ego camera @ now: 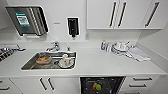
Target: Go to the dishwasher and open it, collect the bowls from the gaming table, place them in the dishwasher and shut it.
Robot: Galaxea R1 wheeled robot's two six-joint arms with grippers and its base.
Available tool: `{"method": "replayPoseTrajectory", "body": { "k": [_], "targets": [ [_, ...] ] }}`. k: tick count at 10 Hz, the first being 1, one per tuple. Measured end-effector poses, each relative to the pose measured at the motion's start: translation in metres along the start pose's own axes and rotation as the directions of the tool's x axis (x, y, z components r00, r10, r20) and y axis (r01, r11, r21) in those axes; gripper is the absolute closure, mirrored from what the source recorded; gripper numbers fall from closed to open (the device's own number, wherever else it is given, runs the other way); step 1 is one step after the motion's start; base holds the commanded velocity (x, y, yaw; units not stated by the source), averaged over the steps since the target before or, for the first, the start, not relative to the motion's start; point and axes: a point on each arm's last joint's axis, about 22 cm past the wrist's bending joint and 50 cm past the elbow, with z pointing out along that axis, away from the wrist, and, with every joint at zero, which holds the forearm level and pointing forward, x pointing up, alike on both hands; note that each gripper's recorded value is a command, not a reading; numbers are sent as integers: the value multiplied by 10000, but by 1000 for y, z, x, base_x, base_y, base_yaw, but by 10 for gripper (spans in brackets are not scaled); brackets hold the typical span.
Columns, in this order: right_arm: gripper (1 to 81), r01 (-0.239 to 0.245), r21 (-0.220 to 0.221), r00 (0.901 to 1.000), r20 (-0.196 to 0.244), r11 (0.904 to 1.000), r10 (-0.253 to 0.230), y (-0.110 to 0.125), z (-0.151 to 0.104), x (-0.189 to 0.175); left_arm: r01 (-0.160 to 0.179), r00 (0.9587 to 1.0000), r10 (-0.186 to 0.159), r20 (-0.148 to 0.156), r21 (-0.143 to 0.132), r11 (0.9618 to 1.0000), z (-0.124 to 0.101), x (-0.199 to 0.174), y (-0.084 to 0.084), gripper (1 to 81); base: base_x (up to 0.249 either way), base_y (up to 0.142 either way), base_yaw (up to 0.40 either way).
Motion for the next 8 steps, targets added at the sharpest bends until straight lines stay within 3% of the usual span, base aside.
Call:
{"method": "replayPoseTrajectory", "body": {
  "k": [2, 4, 8],
  "targets": [
    [10, -189, 192, 9988, -456, 9996, 197, -18, 9, 28, -90, 9998, 90, -158, 15, 10000, 8, 15, -5, 10, 0, 0, 0],
    [10, -208, 328, 9914, -1283, 9992, 249, -35, 13, 70, -177, 9993, 178, -342, 31, 9998, 16, 31, -10, 10, 0, 0, 0],
    [10, -716, 350, 9810, -1782, 9968, 767, -45, 34, 106, -401, 9963, 405, -764, 58, 9992, 32, 66, -18, 10, 0, 0, 0]
  ]
}}
